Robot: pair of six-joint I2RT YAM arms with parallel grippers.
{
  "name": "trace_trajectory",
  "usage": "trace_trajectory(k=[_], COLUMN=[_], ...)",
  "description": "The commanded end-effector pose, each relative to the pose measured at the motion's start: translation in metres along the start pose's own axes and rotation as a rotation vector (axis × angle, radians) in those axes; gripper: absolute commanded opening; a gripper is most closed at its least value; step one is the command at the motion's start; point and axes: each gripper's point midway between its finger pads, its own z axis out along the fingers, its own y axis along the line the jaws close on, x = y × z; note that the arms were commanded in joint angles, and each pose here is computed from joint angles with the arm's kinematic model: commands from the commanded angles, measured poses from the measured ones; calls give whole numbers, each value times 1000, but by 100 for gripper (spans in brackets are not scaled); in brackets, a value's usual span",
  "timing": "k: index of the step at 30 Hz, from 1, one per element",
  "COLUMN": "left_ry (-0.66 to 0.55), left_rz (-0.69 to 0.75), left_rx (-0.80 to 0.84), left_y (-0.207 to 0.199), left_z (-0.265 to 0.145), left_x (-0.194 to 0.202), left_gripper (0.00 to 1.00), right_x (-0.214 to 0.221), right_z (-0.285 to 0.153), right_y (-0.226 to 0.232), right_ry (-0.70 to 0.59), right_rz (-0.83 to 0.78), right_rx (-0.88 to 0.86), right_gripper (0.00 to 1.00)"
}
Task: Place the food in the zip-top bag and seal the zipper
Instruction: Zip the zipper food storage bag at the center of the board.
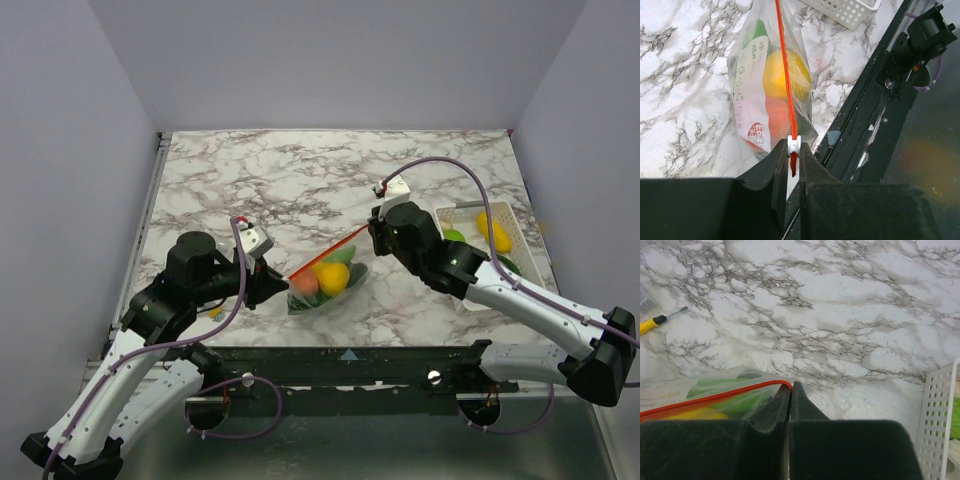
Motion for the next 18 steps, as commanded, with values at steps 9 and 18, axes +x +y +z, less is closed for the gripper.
trace_trajectory(k=[9, 18], left_ry=[55, -37], left_rz=[-54, -83], left_rx=[-79, -299], left_y=[16, 42], left_z=[5, -17], left_x=[13, -23], left_gripper=[14, 64], right_x=[7, 4], right_z=[6, 22], right_y=[-3, 15], right_ry=[43, 61], right_rz=[-30, -20], right_rx=[-25, -77], right_gripper=[0, 0])
